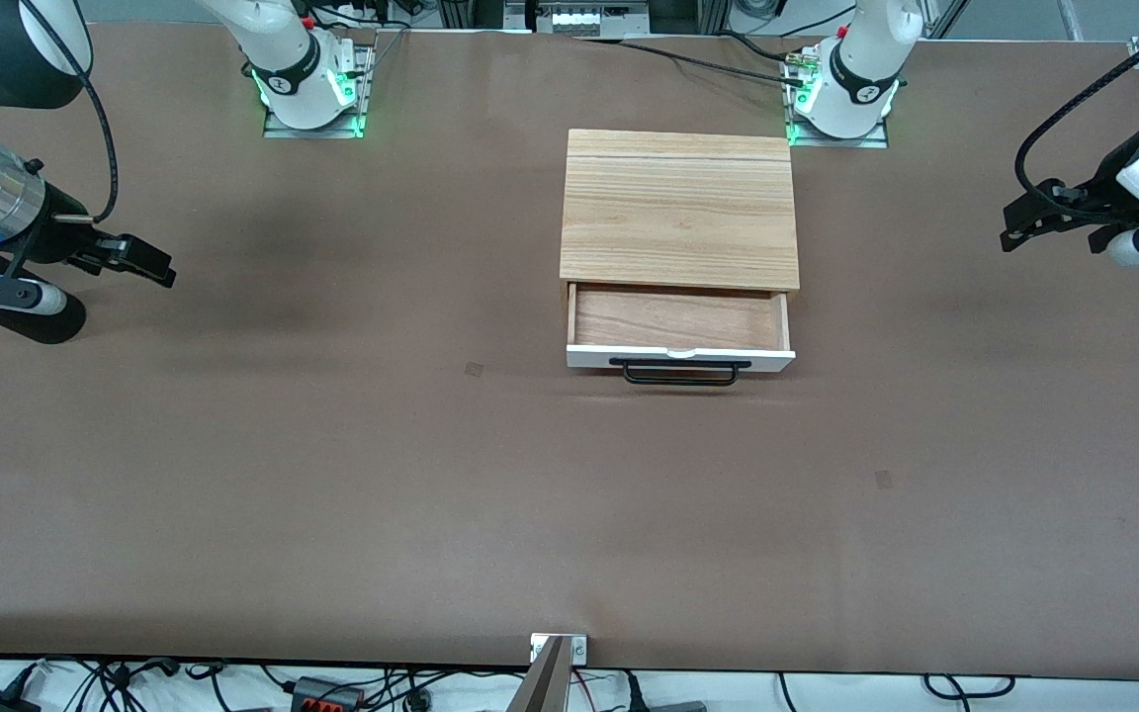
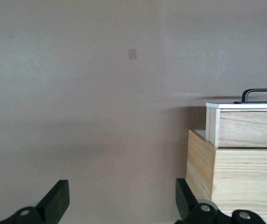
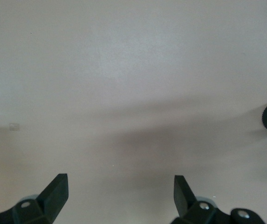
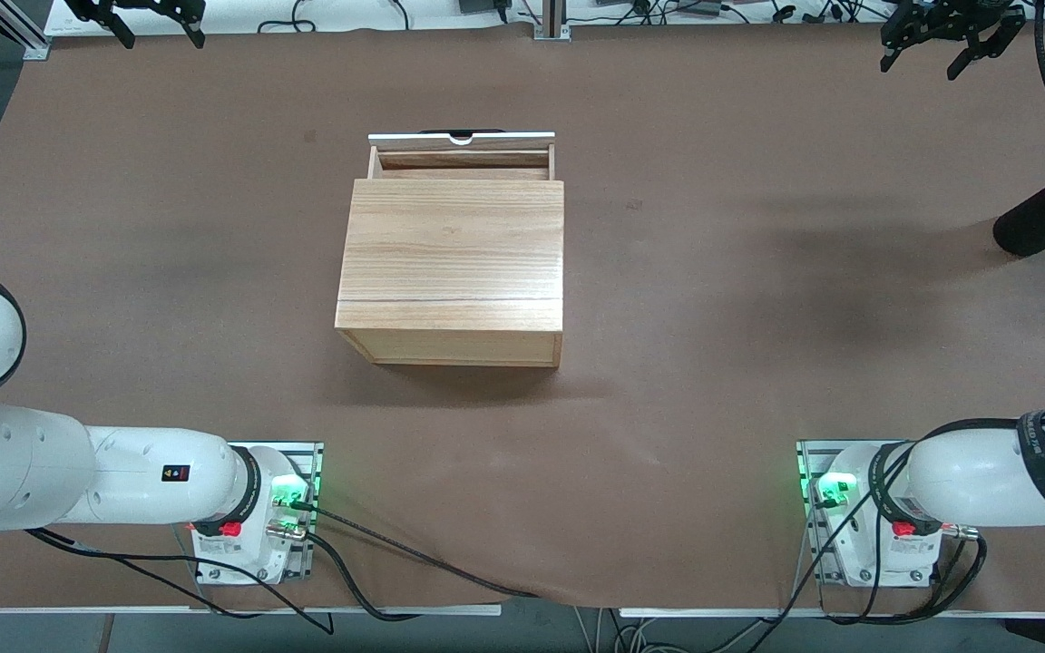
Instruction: Close drawer with both arms simultaneously
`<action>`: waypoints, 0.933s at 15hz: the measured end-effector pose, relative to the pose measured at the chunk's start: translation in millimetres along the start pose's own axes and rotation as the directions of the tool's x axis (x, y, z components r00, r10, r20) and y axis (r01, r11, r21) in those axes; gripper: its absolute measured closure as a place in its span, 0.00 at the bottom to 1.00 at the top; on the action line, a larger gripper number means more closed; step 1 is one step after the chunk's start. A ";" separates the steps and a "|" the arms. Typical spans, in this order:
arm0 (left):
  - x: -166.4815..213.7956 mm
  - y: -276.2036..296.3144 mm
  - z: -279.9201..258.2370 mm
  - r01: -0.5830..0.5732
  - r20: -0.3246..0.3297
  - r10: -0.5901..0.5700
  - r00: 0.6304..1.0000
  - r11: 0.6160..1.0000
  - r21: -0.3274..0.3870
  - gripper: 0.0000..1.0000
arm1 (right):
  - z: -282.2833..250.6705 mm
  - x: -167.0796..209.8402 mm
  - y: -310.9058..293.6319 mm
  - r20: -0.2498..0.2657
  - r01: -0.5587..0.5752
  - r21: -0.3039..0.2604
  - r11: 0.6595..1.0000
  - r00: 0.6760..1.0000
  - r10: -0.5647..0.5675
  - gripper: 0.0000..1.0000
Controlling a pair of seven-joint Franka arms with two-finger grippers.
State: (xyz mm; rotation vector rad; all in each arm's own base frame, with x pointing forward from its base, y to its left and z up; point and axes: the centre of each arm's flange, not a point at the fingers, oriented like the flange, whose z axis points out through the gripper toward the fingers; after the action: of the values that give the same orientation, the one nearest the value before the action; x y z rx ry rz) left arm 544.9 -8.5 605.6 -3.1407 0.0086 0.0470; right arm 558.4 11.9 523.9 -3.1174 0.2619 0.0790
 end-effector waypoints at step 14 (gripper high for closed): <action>0.5 2.6 0.5 0.010 0.001 -0.010 1.000 1.000 0.000 0.00 | 6.5 4.4 -31.6 0.005 0.051 -0.005 0.999 0.999 -0.051 0.00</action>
State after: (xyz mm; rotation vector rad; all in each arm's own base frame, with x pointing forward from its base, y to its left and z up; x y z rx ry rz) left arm 545.4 -11.0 605.1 -3.1404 -0.0073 0.0482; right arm 567.7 42.5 517.5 -3.1261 0.1819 0.0870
